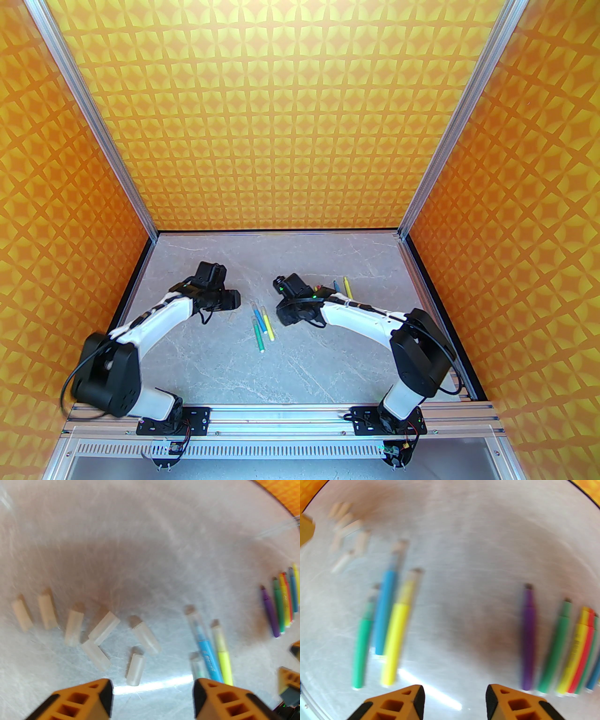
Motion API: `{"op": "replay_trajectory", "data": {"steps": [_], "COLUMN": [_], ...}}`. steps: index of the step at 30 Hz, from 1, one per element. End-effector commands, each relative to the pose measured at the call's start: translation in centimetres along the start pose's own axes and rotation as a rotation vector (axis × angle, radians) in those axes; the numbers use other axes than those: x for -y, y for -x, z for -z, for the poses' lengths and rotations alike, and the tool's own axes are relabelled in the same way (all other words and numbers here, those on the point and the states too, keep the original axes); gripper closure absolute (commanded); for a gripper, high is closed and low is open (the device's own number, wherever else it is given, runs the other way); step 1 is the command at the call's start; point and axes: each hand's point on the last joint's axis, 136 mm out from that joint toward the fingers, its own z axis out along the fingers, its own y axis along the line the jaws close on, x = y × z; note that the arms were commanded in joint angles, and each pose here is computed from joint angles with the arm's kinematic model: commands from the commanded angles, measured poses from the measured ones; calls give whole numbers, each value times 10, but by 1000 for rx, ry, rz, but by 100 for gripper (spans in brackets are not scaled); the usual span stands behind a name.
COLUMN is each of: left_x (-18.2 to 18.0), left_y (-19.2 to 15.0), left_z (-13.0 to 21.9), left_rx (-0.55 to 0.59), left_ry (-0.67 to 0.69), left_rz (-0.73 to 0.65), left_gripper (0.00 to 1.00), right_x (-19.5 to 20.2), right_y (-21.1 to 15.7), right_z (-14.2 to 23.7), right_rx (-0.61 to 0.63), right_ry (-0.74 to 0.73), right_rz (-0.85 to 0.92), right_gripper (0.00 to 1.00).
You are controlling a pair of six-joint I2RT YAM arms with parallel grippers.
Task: Open the pen caps
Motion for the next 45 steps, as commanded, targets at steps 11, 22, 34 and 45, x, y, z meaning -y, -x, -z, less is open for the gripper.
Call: {"op": "replay_trajectory", "data": {"steps": [11, 22, 34, 45], "left_x": [-1, -7, -7, -7], "left_y": [-1, -7, -2, 2], "left_z": [37, 53, 57, 59], "left_rx": [186, 245, 260, 273], "left_ry": [-63, -75, -74, -79], "left_rz": [17, 27, 21, 28], "left_gripper": [22, 21, 20, 20], "right_x": [-52, -37, -26, -18], "right_y": [-3, -8, -21, -38], "right_z": [-45, -60, -65, -69], "right_rx": [-90, -142, -204, -272], "right_ry": [110, 9, -52, -89], "right_rz": [12, 13, 19, 59], "right_gripper": [55, 60, 64, 71]}}
